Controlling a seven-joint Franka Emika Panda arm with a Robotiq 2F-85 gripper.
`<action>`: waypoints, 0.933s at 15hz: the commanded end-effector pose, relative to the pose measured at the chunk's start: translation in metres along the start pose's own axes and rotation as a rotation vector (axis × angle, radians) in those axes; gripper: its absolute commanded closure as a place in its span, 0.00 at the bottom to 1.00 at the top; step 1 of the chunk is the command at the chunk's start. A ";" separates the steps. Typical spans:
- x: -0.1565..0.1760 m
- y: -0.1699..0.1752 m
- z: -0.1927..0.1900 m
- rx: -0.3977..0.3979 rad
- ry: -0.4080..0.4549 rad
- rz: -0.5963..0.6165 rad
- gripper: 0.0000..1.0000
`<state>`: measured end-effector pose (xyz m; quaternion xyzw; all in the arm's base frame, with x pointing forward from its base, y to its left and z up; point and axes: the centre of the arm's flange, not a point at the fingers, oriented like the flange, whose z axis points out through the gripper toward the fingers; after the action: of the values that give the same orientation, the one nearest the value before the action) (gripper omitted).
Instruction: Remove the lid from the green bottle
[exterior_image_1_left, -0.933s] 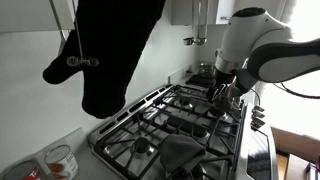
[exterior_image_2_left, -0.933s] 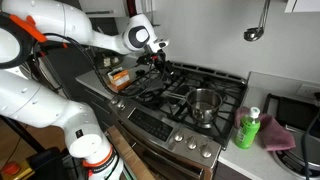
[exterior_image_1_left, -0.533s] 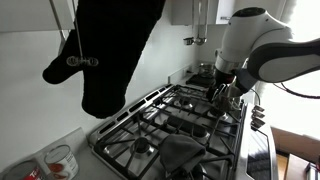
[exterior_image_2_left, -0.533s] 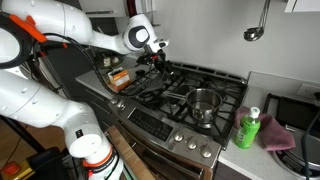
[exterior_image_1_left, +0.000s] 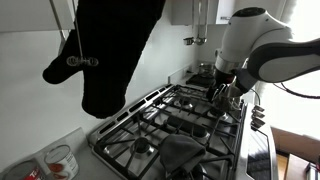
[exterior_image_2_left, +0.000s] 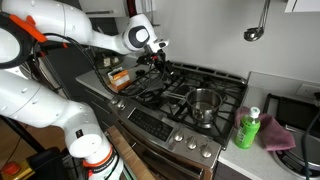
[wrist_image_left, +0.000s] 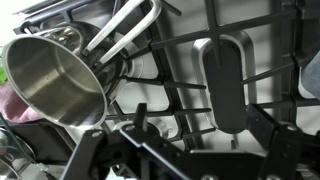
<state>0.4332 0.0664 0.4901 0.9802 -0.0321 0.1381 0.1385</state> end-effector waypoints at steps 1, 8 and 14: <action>0.014 0.026 0.005 -0.011 -0.004 0.065 0.00; 0.040 0.181 0.005 0.016 0.031 0.381 0.00; 0.011 0.266 0.022 -0.015 -0.002 0.578 0.00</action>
<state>0.4224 -0.1964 0.5426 0.9292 -0.3123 0.1703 0.1006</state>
